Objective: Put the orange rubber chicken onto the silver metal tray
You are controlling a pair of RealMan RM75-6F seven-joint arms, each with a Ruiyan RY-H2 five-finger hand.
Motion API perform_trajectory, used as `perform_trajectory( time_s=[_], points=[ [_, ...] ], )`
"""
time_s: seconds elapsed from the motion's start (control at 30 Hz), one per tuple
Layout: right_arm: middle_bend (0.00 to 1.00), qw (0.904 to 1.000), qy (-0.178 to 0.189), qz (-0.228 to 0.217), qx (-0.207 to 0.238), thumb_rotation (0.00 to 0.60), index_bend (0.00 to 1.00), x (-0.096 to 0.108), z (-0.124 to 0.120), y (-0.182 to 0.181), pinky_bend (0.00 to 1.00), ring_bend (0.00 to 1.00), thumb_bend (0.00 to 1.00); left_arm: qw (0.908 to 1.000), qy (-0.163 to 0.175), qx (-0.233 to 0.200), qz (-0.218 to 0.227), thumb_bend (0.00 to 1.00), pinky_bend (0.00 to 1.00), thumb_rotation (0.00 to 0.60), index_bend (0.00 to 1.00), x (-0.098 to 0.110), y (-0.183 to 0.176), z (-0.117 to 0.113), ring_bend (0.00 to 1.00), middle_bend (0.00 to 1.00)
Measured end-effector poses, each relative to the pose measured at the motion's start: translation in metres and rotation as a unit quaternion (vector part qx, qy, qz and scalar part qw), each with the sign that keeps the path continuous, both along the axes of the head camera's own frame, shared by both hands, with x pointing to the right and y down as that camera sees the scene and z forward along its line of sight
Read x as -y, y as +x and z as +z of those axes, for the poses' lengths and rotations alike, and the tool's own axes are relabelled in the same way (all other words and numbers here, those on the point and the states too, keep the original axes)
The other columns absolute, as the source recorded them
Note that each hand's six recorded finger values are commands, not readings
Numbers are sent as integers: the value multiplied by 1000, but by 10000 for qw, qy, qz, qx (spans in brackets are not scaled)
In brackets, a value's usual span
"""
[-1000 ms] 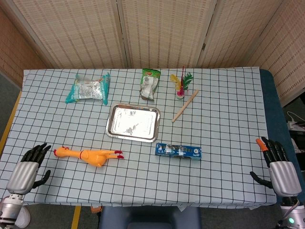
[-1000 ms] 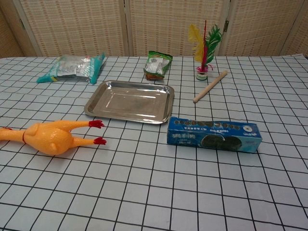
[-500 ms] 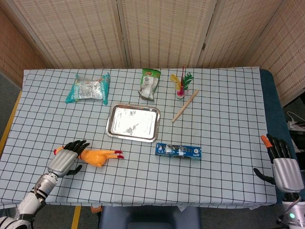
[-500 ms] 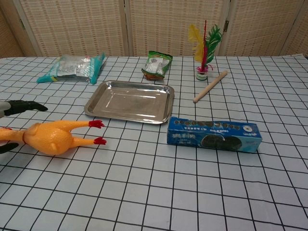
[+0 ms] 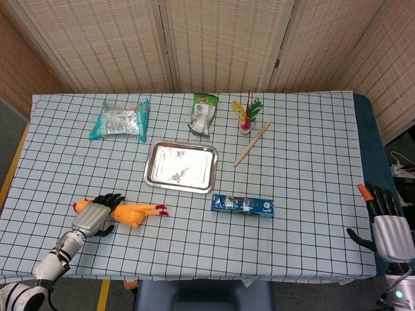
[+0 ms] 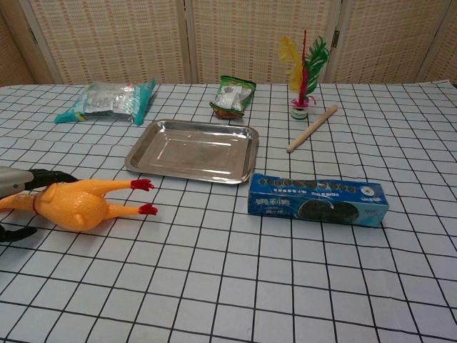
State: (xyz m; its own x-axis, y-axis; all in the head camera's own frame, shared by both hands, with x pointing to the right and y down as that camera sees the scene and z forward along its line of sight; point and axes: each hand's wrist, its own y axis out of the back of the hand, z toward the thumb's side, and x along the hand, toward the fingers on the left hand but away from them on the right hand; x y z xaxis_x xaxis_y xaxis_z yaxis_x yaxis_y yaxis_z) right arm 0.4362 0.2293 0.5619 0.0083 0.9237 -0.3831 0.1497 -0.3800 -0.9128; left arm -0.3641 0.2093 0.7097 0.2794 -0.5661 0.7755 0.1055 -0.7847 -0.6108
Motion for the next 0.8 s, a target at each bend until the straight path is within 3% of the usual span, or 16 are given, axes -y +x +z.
perform_trajectory(
  time_s=[0.2, 0.4, 0.57, 0.8],
  points=[
    [0, 10000, -16, 10, -29, 600, 0, 0, 2, 0, 0, 0, 133, 10000, -38, 36, -34, 400, 109, 600, 221, 3, -7, 9, 40, 144],
    [0, 10000, -27, 17, -10, 600, 0, 0, 3, 0, 0, 0, 133, 10000, -1, -31, -32, 567, 156, 600, 488, 5, -6, 15, 200, 436],
    [0, 10000, -31, 8, 3, 600, 0, 0, 2, 0, 0, 0, 132, 9994, 279, -215, -73, 693, 228, 600, 652, 11, -2, 10, 322, 611],
    [0, 10000, -32, -33, 52, 600, 0, -3, 0, -3, 0, 0, 132, 9956, 766, -502, -186, 788, 314, 600, 769, 17, 0, -3, 443, 722]
  ],
)
